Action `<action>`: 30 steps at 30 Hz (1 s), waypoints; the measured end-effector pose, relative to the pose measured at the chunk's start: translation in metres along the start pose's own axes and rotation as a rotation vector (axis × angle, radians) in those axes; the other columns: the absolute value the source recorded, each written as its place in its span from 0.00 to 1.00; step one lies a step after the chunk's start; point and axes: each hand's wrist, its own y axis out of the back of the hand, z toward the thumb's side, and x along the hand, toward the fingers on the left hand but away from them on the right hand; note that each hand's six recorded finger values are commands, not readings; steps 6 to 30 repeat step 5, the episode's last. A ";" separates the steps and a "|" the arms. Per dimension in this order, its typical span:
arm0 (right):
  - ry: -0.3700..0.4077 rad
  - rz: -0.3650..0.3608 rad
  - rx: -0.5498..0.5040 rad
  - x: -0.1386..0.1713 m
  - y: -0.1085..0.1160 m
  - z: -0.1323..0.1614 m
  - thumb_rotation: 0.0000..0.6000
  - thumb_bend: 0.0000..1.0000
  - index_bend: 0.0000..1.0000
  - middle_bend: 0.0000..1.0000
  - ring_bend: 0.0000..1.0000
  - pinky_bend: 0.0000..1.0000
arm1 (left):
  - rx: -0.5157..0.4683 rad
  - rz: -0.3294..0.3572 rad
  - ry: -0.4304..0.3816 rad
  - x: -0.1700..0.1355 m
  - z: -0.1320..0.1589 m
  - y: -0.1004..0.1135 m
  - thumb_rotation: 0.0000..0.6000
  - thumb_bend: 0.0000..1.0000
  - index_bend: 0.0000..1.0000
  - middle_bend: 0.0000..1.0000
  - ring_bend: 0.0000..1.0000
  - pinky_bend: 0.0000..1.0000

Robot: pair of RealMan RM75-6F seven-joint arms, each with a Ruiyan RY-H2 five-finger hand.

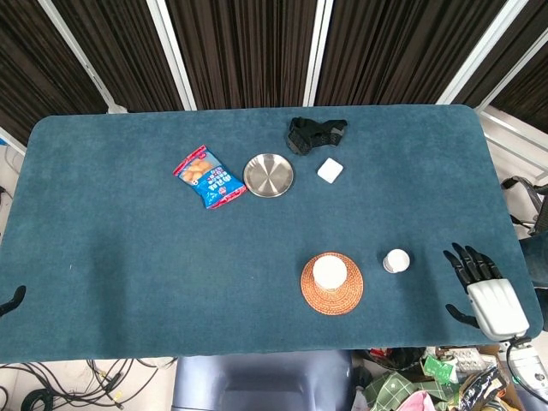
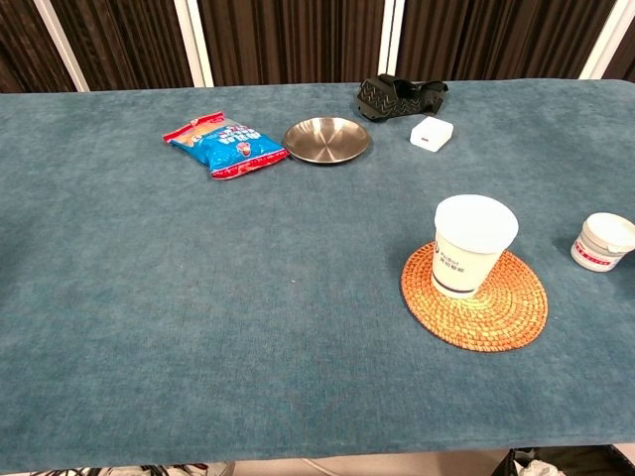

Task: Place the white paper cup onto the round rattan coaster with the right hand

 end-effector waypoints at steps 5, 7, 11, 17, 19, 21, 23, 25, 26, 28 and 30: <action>-0.020 -0.045 0.006 0.000 -0.001 -0.008 1.00 0.10 0.00 0.00 0.04 0.12 | 0.004 -0.001 -0.002 0.000 0.000 -0.001 1.00 0.25 0.00 0.03 0.00 0.00; -0.020 -0.045 0.006 0.000 -0.001 -0.008 1.00 0.10 0.00 0.00 0.04 0.12 | 0.004 -0.001 -0.002 0.000 0.000 -0.001 1.00 0.25 0.00 0.03 0.00 0.00; -0.020 -0.045 0.006 0.000 -0.001 -0.008 1.00 0.10 0.00 0.00 0.04 0.12 | 0.004 -0.001 -0.002 0.000 0.000 -0.001 1.00 0.25 0.00 0.03 0.00 0.00; -0.020 -0.045 0.006 0.000 -0.001 -0.008 1.00 0.10 0.00 0.00 0.04 0.12 | 0.004 -0.001 -0.002 0.000 0.000 -0.001 1.00 0.25 0.00 0.03 0.00 0.00; -0.020 -0.045 0.006 0.000 -0.001 -0.008 1.00 0.10 0.00 0.00 0.04 0.12 | 0.004 -0.001 -0.002 0.000 0.000 -0.001 1.00 0.25 0.00 0.03 0.00 0.00; -0.020 -0.045 0.006 0.000 -0.001 -0.008 1.00 0.10 0.00 0.00 0.04 0.12 | 0.004 -0.001 -0.002 0.000 0.000 -0.001 1.00 0.25 0.00 0.03 0.00 0.00; -0.020 -0.045 0.006 0.000 -0.001 -0.008 1.00 0.10 0.00 0.00 0.04 0.12 | 0.004 -0.001 -0.002 0.000 0.000 -0.001 1.00 0.25 0.00 0.03 0.00 0.00; -0.020 -0.045 0.006 0.000 -0.001 -0.008 1.00 0.10 0.00 0.00 0.04 0.12 | 0.004 -0.001 -0.002 0.000 0.000 -0.001 1.00 0.25 0.00 0.03 0.00 0.00; -0.020 -0.045 0.006 0.000 -0.001 -0.008 1.00 0.10 0.00 0.00 0.04 0.12 | 0.004 -0.001 -0.002 0.000 0.000 -0.001 1.00 0.25 0.00 0.03 0.00 0.00; -0.020 -0.045 0.006 0.000 -0.001 -0.008 1.00 0.10 0.00 0.00 0.04 0.12 | 0.004 -0.001 -0.002 0.000 0.000 -0.001 1.00 0.25 0.00 0.03 0.00 0.00; -0.020 -0.045 0.006 0.000 -0.001 -0.008 1.00 0.10 0.00 0.00 0.04 0.12 | 0.004 -0.001 -0.002 0.000 0.000 -0.001 1.00 0.25 0.00 0.03 0.00 0.00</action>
